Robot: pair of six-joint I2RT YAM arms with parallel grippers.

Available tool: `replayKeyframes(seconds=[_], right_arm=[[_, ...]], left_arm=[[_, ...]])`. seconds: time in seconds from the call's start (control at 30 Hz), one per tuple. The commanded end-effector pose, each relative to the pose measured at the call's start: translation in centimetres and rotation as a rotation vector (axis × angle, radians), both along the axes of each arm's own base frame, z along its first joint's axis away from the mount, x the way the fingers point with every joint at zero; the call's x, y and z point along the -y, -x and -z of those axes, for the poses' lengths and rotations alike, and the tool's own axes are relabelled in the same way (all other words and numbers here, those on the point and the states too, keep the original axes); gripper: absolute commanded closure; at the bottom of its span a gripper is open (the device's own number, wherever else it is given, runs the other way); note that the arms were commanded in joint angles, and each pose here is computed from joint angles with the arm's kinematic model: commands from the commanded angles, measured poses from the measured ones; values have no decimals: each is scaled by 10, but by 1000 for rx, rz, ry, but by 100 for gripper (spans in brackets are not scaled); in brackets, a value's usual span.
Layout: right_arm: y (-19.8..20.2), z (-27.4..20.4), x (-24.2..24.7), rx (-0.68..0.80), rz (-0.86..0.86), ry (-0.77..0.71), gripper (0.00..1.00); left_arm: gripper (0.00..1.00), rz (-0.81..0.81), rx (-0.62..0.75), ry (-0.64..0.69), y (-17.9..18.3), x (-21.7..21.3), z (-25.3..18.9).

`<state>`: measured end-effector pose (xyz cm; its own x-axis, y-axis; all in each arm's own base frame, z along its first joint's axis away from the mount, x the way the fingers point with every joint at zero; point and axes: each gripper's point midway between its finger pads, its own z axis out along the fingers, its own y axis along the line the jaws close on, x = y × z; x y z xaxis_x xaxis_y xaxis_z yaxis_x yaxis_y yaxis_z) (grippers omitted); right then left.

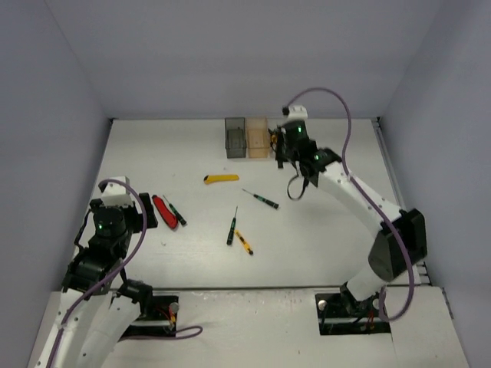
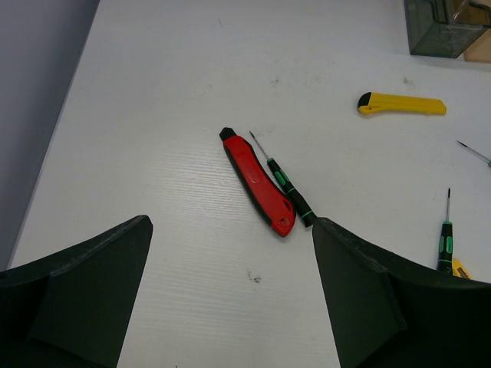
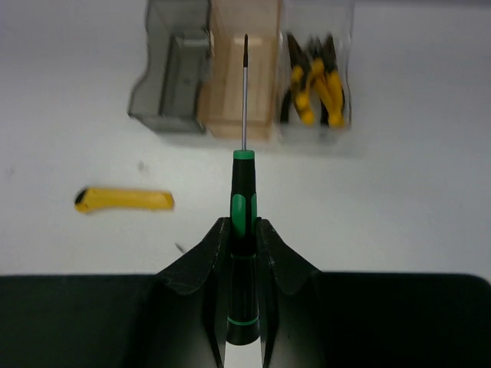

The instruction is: Sort the tools into containers

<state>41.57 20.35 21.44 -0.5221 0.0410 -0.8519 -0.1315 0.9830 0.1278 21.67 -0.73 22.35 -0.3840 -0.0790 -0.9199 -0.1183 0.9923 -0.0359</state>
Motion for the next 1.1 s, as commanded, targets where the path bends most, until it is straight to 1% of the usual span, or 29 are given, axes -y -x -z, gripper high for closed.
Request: replayKeyframes(seconds=[0.0, 0.07, 0.13, 0.2, 0.27, 0.33, 0.53, 0.67, 0.77, 0.87, 0.9, 0.97, 1.0, 1.07], right_arm=[[-67, -29, -26, 106, -115, 66, 100], [-93, -34, -34, 121, -117, 41, 100], [-110, -18, -37, 103, -109, 40, 100], [-140, -26, -47, 141, -103, 16, 100], [-159, -1, -53, 117, -106, 22, 100], [-175, 12, -57, 118, -102, 28, 100], [-196, 49, -59, 99, -91, 49, 100], [-199, 71, -60, 68, -84, 31, 100], [-197, 79, -61, 53, -89, 21, 100], [-195, 84, -59, 42, -87, 26, 94], [-195, 83, -59, 42, -84, 26, 87], [-195, 81, -58, 44, -81, 19, 77], [-195, 81, -58, 44, -77, 15, 73], [-196, 77, -56, 50, -72, 12, 70]], left_arm=[[18, -11, 37, 3, -7, -1, -15], [18, -11, 36, 3, -7, -1, -15], [18, -13, 34, 2, -8, -1, -14], [18, -15, 30, 0, -8, -2, -13], [18, -17, 29, -1, -8, -2, -13], [18, -18, 28, -1, -8, -2, -13], [18, -12, 26, 1, -8, -1, -13], [18, -10, 25, 2, -8, -1, -12], [18, -11, 27, 2, -8, -1, -13], [18, -9, 30, 5, -7, 0, -13], [18, -7, 30, 4, -7, 0, -13], [18, -8, 30, 4, -7, 0, -13], [18, -10, 33, 5, -7, -1, -14], [18, -10, 32, 3, -7, -1, -14]])
